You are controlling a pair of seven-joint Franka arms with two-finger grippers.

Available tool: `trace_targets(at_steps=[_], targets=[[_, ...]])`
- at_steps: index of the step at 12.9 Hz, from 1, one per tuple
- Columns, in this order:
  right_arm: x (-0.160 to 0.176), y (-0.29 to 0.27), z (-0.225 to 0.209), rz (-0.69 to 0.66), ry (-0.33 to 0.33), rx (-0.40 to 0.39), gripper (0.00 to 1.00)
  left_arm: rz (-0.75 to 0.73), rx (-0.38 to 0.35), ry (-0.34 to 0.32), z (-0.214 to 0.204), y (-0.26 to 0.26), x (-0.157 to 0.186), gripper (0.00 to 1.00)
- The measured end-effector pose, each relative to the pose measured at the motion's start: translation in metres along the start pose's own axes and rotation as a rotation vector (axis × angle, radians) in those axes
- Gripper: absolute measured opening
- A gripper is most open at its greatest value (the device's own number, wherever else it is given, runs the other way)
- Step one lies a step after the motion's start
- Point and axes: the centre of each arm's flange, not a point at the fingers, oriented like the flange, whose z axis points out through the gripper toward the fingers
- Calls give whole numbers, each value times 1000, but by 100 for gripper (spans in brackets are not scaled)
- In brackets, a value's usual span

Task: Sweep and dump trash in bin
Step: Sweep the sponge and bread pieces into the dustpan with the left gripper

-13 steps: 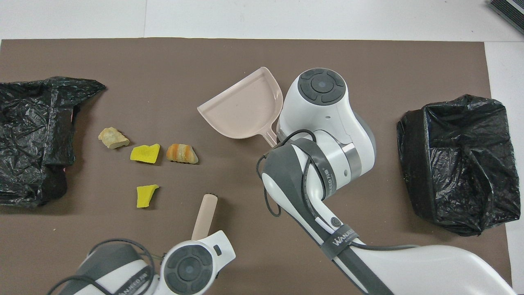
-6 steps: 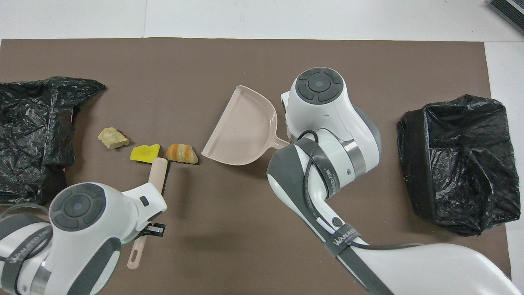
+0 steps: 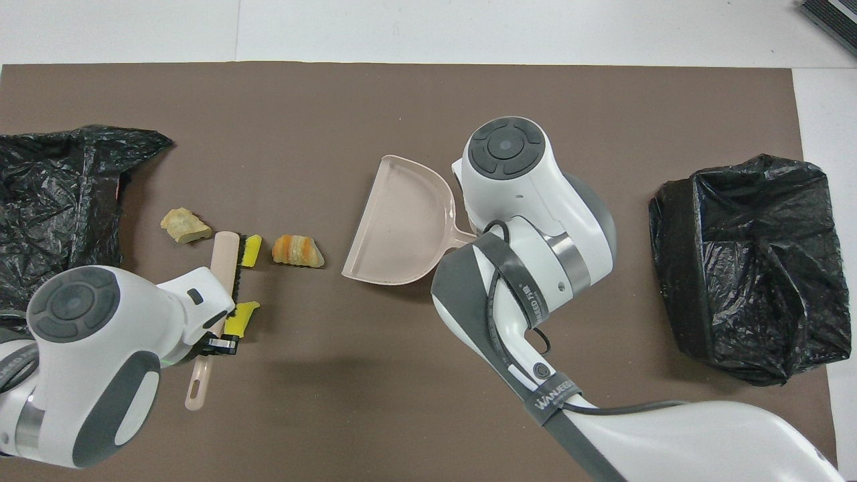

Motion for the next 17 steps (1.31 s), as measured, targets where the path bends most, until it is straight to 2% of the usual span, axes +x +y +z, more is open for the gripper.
trace_targets(at_steps=[4,7,10,13,17], targets=[[8,-2,9,-48,-9,10,33,-72,6,0,29,-49,13,26],[15,-1,22,-57,-20,24,33,-83,6,4,30,-53,25,26],[15,-1,22,-57,-20,24,33,-81,5,-26,46,-52,42,26],[15,-1,22,-57,-19,23,33,-56,6,-39,49,-30,46,26],[17,-2,22,-60,-18,20,33,-70,-49,-33,42,44,47,26]])
